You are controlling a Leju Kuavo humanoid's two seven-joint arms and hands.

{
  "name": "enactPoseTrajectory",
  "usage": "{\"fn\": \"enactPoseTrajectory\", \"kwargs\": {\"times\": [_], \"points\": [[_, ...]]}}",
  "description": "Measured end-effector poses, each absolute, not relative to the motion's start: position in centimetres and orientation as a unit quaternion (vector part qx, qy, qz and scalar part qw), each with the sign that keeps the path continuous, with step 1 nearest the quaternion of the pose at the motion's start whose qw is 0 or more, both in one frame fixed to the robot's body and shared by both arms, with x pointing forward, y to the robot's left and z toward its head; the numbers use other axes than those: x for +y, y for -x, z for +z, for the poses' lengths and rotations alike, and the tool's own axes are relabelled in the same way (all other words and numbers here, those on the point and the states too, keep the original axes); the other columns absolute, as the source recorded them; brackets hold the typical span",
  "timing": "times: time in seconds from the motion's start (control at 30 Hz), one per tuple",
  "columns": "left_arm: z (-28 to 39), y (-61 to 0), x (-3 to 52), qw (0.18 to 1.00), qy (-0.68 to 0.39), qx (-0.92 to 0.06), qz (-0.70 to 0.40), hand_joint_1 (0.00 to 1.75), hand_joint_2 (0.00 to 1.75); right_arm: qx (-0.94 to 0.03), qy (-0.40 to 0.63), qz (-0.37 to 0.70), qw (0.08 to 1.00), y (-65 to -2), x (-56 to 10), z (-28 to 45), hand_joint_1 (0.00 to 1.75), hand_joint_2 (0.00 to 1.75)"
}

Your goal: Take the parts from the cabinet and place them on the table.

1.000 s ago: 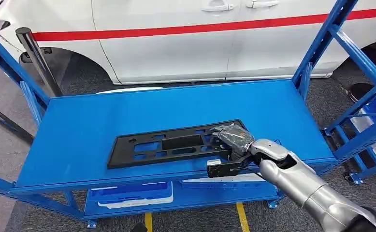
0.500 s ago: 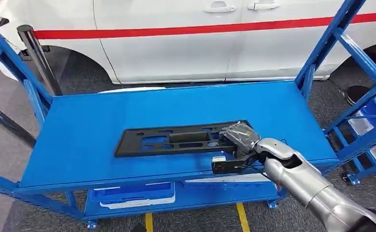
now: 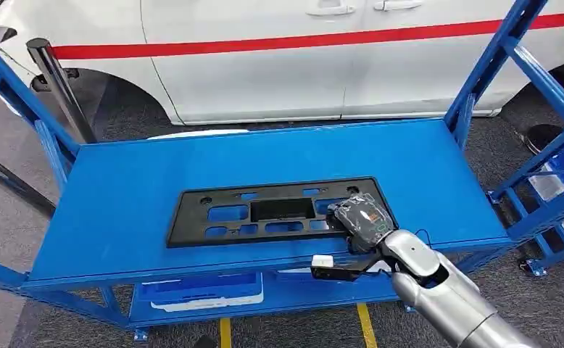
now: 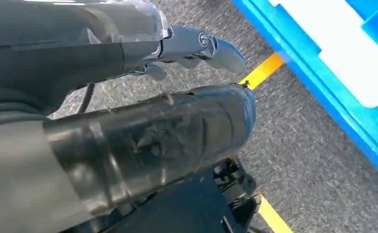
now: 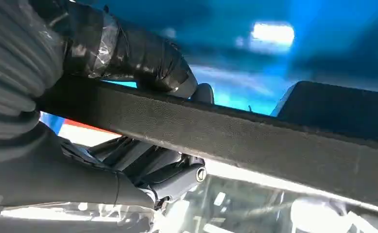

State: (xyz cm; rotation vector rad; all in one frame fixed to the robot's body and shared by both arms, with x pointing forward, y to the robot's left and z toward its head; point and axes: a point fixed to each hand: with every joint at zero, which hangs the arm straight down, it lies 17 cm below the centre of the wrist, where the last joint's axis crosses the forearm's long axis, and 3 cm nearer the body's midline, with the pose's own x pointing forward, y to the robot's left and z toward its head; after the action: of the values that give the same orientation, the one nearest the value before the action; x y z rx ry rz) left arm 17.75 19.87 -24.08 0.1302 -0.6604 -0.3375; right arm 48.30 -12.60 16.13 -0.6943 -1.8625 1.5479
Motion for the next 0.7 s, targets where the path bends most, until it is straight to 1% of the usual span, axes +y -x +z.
{"fn": "enactPoseTrajectory", "kwargs": {"times": [0.1,0.2,0.37,0.47,0.7], "points": [[-24.1,-17.6,20.0,0.931,-0.064,-0.321,-0.161,0.0,0.0,-0.716,0.267,0.573,0.297,-47.4,-12.3,16.8,1.75,1.75],[-24.2,-17.4,20.2,0.932,-0.067,-0.319,-0.155,0.0,0.0,-0.742,0.305,0.539,0.257,-45.2,-12.5,18.1,1.75,1.75],[-24.3,-17.0,20.5,0.933,-0.073,-0.317,-0.15,0.0,0.0,-0.791,0.393,0.443,0.154,-38.4,-12.2,23.0,1.75,1.75],[-24.4,-16.7,20.7,0.935,-0.075,-0.316,-0.146,0.0,0.0,-0.807,0.415,0.401,0.126,-34.5,-11.6,24.6,1.75,1.75],[-24.4,-16.7,20.9,0.935,-0.079,-0.315,-0.142,0.0,0.0,-0.813,0.423,0.374,0.141,-32.1,-11.8,25.3,1.75,1.75]]}}
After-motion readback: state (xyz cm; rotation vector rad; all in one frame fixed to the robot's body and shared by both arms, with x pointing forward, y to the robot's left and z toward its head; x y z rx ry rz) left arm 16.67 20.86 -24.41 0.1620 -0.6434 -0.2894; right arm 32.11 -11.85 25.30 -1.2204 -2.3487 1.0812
